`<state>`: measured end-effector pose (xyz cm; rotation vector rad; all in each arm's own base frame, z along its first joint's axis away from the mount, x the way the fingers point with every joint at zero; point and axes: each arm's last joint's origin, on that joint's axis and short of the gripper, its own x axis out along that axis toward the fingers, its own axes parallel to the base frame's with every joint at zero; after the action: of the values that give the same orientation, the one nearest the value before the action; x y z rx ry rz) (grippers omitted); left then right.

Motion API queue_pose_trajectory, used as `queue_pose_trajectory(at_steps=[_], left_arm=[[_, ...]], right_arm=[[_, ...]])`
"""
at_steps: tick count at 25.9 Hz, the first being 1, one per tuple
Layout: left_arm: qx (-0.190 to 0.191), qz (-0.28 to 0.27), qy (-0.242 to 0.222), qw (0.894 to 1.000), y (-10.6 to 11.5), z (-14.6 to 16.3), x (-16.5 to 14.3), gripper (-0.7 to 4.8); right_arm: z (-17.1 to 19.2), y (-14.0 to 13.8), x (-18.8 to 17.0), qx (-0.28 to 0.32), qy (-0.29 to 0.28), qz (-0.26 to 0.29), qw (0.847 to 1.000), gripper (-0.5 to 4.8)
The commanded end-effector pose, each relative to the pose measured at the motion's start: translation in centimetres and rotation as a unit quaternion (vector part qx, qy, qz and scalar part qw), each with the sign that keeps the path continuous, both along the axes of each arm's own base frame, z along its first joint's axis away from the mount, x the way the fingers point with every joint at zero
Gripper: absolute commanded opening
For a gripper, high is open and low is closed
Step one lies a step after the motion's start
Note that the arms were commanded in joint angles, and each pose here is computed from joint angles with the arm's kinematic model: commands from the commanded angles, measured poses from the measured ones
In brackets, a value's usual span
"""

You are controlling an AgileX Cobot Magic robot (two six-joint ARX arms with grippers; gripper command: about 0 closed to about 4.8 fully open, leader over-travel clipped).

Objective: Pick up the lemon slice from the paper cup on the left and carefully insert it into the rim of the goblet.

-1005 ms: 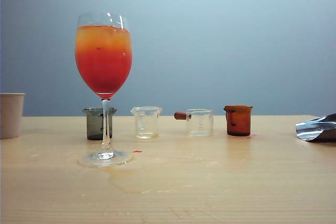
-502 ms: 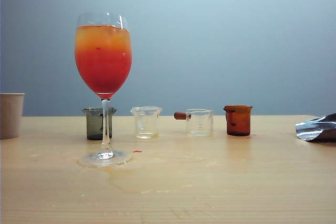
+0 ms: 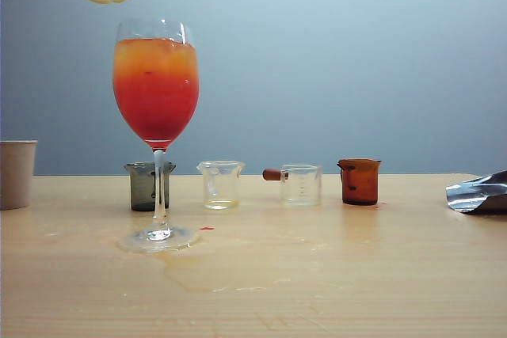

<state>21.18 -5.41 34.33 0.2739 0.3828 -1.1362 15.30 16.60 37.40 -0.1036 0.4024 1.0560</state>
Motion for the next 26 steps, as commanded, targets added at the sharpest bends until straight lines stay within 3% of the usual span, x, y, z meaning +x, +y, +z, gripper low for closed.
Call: queue_pose_trajectory(at_steps=[1, 8, 26], left_arm=[[-0.002, -0.004, -0.01, 1.0, 0.0, 0.1, 0.1, -0.06], [0.009, 0.012, -0.038, 0.999, -0.8, 0.4, 0.7, -0.06], [0.017, 0.022, -0.001, 1.0, -1.1, -1.2, 2.5, -0.06]], right_arm=[[0.4, 0.0, 0.0, 0.01, -0.014, 0.001, 1.0, -0.02], [0.4, 0.1, 0.1, 0.009, -0.025, 0.004, 1.0, -0.02], [0.3, 0.3, 0.3, 0.0, -0.039, 0.01, 0.999, -0.02]])
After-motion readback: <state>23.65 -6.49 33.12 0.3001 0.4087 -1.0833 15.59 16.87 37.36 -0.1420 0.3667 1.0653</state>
